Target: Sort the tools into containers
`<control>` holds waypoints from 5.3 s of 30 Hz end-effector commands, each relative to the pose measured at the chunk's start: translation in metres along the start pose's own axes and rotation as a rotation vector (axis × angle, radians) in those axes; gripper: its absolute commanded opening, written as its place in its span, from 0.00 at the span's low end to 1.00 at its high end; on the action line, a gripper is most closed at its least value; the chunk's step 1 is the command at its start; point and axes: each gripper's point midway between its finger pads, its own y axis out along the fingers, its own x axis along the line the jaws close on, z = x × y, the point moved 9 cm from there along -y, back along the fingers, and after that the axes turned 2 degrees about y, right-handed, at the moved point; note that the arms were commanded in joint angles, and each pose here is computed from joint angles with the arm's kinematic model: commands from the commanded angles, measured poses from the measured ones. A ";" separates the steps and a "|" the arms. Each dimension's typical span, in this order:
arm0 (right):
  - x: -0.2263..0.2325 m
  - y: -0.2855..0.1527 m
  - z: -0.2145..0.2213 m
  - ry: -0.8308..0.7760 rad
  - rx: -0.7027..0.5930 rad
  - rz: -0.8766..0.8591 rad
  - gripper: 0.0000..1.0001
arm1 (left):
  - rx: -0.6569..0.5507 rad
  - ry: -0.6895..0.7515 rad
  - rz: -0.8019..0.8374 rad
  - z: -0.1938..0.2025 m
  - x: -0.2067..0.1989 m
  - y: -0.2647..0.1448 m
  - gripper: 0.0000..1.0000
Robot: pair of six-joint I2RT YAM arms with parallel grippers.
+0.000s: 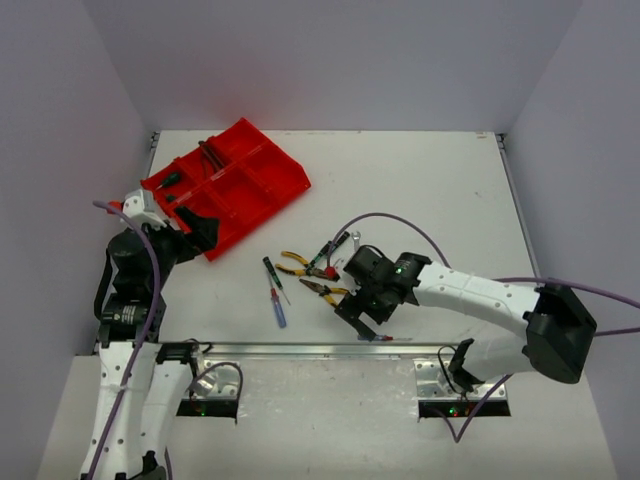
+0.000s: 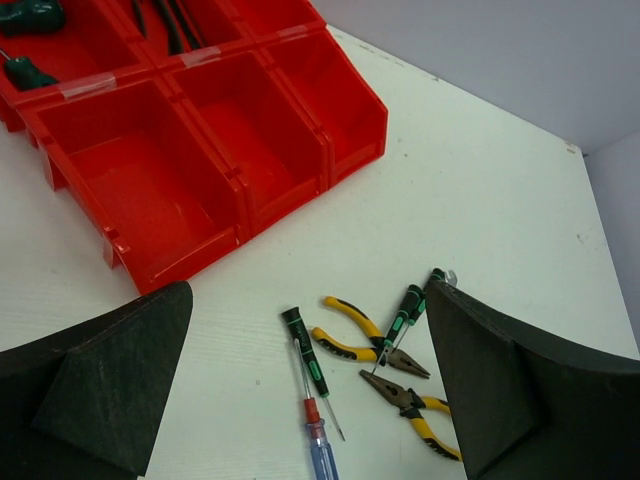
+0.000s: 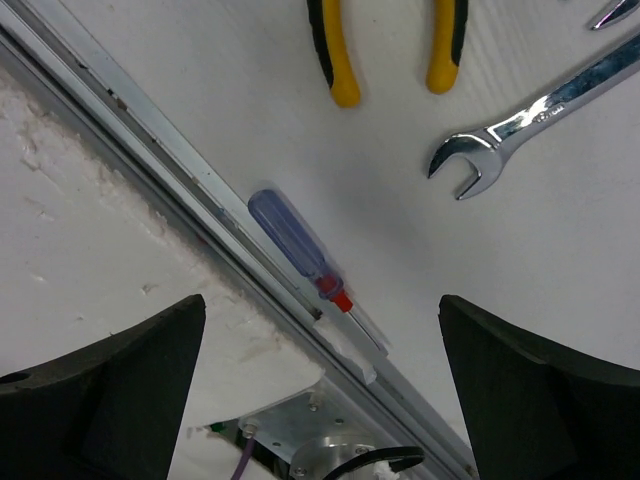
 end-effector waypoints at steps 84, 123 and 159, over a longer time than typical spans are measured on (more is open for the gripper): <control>-0.044 -0.072 -0.222 0.149 -0.706 0.018 0.00 | 0.004 0.046 0.098 -0.007 -0.021 -0.001 1.00; -0.005 -0.166 -0.209 0.220 -0.937 -0.789 0.00 | 0.125 -0.001 1.070 0.014 -0.133 0.012 0.55; -0.066 -0.157 -0.057 0.590 -1.016 -0.142 0.99 | 0.038 0.041 -0.583 -0.076 -0.023 0.309 0.00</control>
